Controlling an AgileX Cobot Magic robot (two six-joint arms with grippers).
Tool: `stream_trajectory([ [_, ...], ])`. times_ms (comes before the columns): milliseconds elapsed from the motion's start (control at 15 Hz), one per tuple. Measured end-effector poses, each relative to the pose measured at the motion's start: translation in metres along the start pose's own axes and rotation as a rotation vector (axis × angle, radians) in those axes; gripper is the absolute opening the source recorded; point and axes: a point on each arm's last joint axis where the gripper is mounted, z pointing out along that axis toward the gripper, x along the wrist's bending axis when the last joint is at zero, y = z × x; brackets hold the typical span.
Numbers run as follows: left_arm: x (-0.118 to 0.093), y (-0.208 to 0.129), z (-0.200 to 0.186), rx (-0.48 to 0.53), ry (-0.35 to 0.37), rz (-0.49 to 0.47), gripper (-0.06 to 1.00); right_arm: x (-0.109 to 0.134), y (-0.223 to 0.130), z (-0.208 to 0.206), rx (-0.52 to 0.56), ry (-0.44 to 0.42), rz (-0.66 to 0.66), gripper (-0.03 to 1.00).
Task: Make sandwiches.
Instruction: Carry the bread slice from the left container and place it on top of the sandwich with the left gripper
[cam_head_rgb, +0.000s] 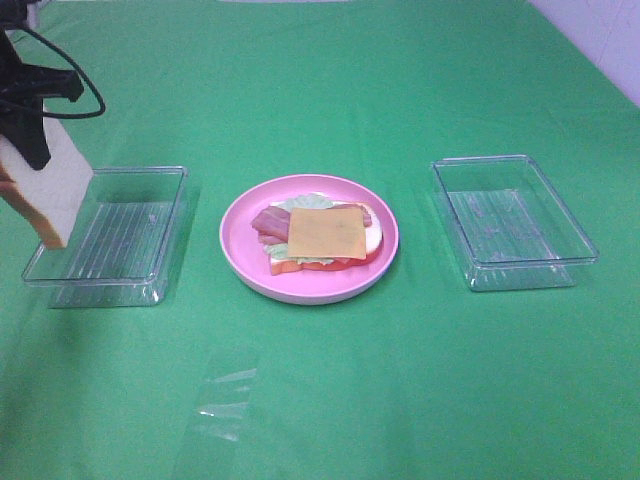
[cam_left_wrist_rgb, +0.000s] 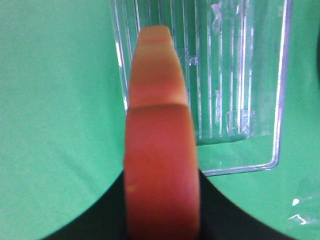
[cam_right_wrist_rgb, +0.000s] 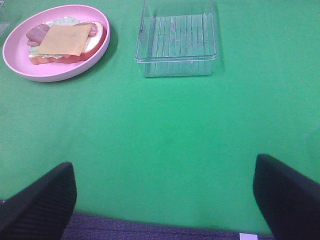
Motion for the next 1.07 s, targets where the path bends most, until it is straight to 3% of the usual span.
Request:
stream_trajectory([
  [67,-0.006,-0.005,-0.024,-0.058,-0.047,0.011,0.19,0.0,0.0,0.0,0.0,0.0,0.0,0.92],
  [200,-0.011,-0.008,-0.038,-0.093,-0.085,0.025,0.19,0.0,0.0,0.0,0.0,0.0,0.0,0.92],
  [333,-0.021,-0.01,-0.047,-0.121,-0.184,0.078,0.19,0.0,0.0,0.0,0.0,0.0,0.0,0.92],
  [600,-0.043,-0.009,-0.054,-0.15,-0.441,0.068,0.19,0.0,0.0,0.0,0.0,0.0,0.0,0.92],
  [667,-0.054,-0.005,-0.056,-0.183,-0.565,0.048,0.19,0.0,0.0,0.0,0.0,0.0,0.0,0.92],
  [867,-0.08,0.005,-0.03,-0.163,-0.664,0.051,0.19,0.0,0.0,0.0,0.0,0.0,0.0,0.92],
  [1067,-0.12,0.013,0.012,-0.143,-0.754,0.062,0.19,0.0,0.0,0.0,0.0,0.0,0.0,0.92],
])
